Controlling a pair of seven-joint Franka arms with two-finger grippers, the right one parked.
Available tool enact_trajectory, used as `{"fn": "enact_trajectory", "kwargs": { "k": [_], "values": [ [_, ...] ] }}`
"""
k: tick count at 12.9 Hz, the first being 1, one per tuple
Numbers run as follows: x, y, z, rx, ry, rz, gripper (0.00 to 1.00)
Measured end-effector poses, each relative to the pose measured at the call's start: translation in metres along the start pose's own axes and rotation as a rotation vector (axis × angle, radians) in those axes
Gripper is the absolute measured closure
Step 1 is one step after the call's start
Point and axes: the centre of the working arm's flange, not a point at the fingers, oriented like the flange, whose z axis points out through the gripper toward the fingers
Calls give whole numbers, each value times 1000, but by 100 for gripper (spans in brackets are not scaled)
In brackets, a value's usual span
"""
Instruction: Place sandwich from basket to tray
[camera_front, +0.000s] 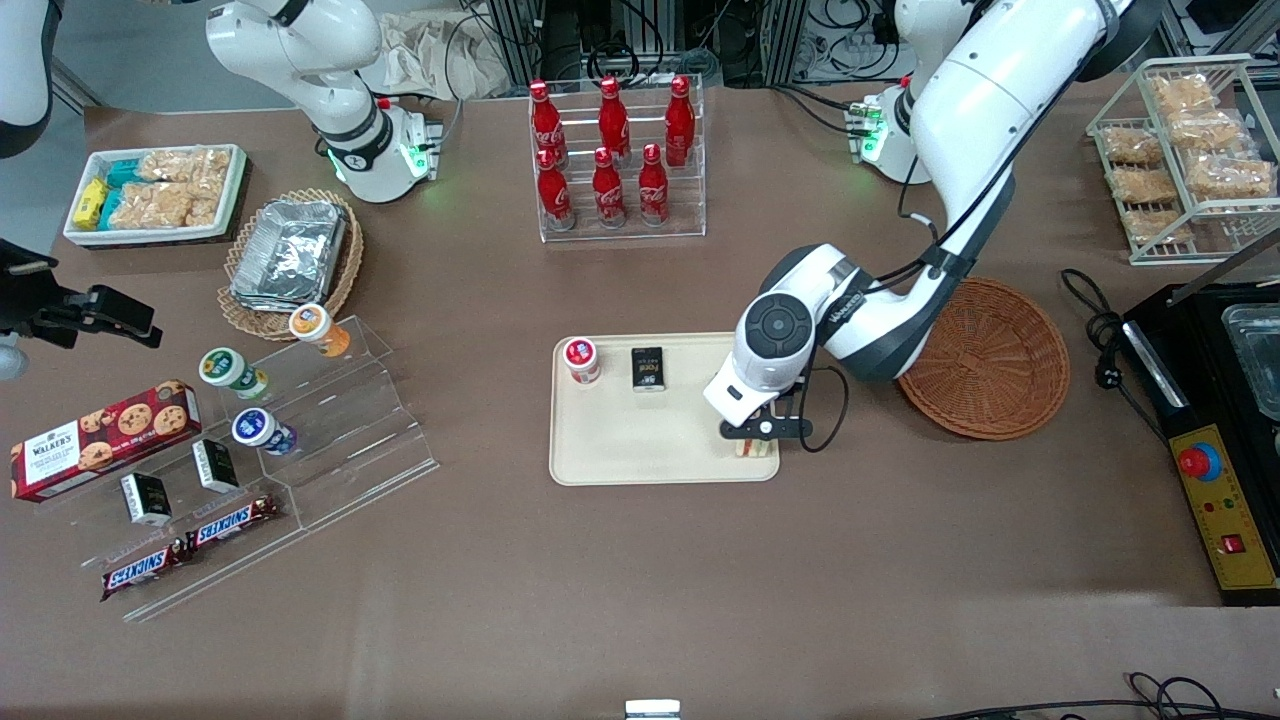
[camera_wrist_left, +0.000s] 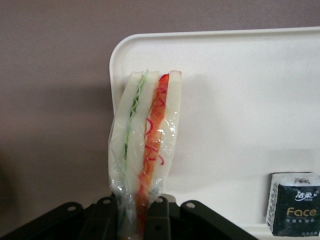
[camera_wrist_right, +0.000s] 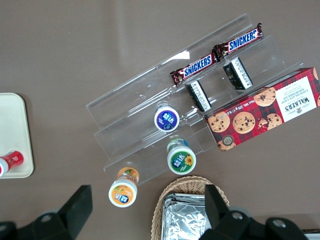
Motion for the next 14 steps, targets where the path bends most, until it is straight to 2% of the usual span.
{"fn": "enact_trajectory", "kwargs": {
  "k": [2,3,7,10,12,14],
  "values": [
    [2,2,8,-13,1,1,80],
    [2,2,10,-10,0,4,73],
    [3,3,12,2,11,1,30],
    [15,3,-9,-26,50,-115,0],
    [26,-3,-44,-50,93,-186,0],
    [30,-26,-97,-73,99,-270,0]
  ]
}}
